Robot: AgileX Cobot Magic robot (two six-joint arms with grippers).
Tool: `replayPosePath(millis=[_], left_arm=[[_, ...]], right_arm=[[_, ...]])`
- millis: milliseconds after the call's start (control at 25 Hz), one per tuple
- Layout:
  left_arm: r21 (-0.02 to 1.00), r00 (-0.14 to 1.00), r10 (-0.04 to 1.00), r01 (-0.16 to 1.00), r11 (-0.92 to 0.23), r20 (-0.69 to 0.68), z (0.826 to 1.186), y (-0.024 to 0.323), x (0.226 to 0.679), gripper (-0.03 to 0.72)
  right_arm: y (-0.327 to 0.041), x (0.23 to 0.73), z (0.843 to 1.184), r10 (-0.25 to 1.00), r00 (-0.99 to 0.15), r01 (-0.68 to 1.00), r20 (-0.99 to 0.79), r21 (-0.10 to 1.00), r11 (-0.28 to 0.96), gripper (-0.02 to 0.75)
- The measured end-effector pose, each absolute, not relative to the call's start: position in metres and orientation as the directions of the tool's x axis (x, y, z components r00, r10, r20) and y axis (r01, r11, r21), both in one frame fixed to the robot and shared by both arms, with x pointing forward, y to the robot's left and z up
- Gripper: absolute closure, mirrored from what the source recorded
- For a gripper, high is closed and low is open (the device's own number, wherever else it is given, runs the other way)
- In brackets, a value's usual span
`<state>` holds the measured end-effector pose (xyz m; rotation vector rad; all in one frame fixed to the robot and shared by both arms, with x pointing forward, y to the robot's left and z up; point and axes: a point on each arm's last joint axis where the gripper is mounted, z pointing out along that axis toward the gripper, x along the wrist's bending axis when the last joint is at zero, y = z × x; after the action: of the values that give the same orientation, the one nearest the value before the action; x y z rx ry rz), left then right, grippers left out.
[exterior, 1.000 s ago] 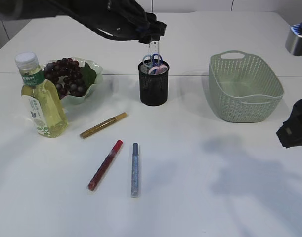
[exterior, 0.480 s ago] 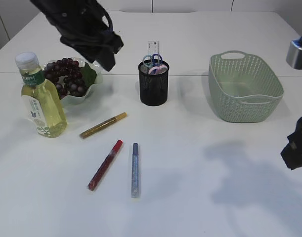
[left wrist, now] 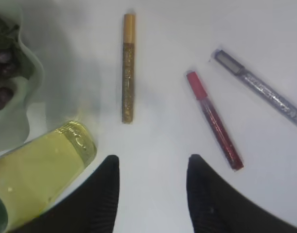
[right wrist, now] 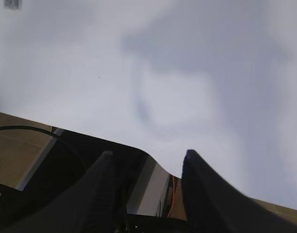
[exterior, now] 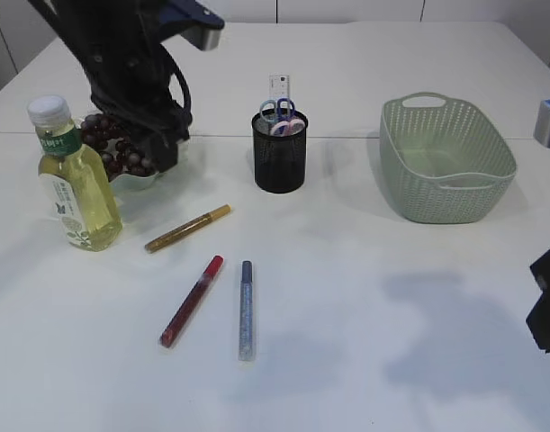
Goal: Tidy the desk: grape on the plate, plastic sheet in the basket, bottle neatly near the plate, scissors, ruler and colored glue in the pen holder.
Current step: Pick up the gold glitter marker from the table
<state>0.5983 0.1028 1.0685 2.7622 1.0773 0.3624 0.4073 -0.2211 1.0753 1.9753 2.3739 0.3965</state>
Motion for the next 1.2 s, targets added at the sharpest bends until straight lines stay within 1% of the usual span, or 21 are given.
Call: replayPosePath(millis=[240, 320, 400, 560, 760, 960, 1200], left_arm=[[0.082, 0.753, 0.644, 0.640, -0.764, 0.133, 1.007, 0.108, 0.624, 0.356], [0.056, 0.760, 0.637, 0.636, -0.770, 0.125, 0.994, 0.111, 0.629, 0.356], [0.051, 0.770, 0.625, 0.624, -0.779, 0.125, 0.988, 0.114, 0.634, 0.356], [0.087, 0.771, 0.627, 0.621, -0.779, 0.110, 0.985, 0.116, 0.645, 0.361], [0.124, 0.781, 0.619, 0.608, -0.784, 0.083, 0.977, 0.109, 0.658, 0.386], [0.105, 0.790, 0.610, 0.602, -0.791, 0.064, 0.955, 0.104, 0.668, 0.390], [0.098, 0.777, 0.627, 0.621, -0.777, 0.051, 0.936, 0.107, 0.683, 0.390]], right_arm=[[-0.220, 0.406, 1.075, 0.970, -0.184, 0.967, 0.157, 0.203, 0.151, 0.374], [-0.219, 0.406, 1.076, 0.969, -0.182, 0.968, 0.167, 0.201, 0.148, 0.374], [-0.218, 0.406, 1.076, 0.968, -0.181, 0.969, 0.174, 0.198, 0.146, 0.374], [-0.218, 0.406, 1.076, 0.968, -0.180, 0.970, 0.175, 0.197, 0.145, 0.374], [-0.218, 0.406, 1.076, 0.968, -0.179, 0.970, 0.176, 0.197, 0.143, 0.374], [-0.218, 0.406, 1.076, 0.968, -0.178, 0.970, 0.177, 0.196, 0.142, 0.374], [-0.217, 0.405, 1.076, 0.966, -0.175, 0.972, 0.189, 0.192, 0.139, 0.374]])
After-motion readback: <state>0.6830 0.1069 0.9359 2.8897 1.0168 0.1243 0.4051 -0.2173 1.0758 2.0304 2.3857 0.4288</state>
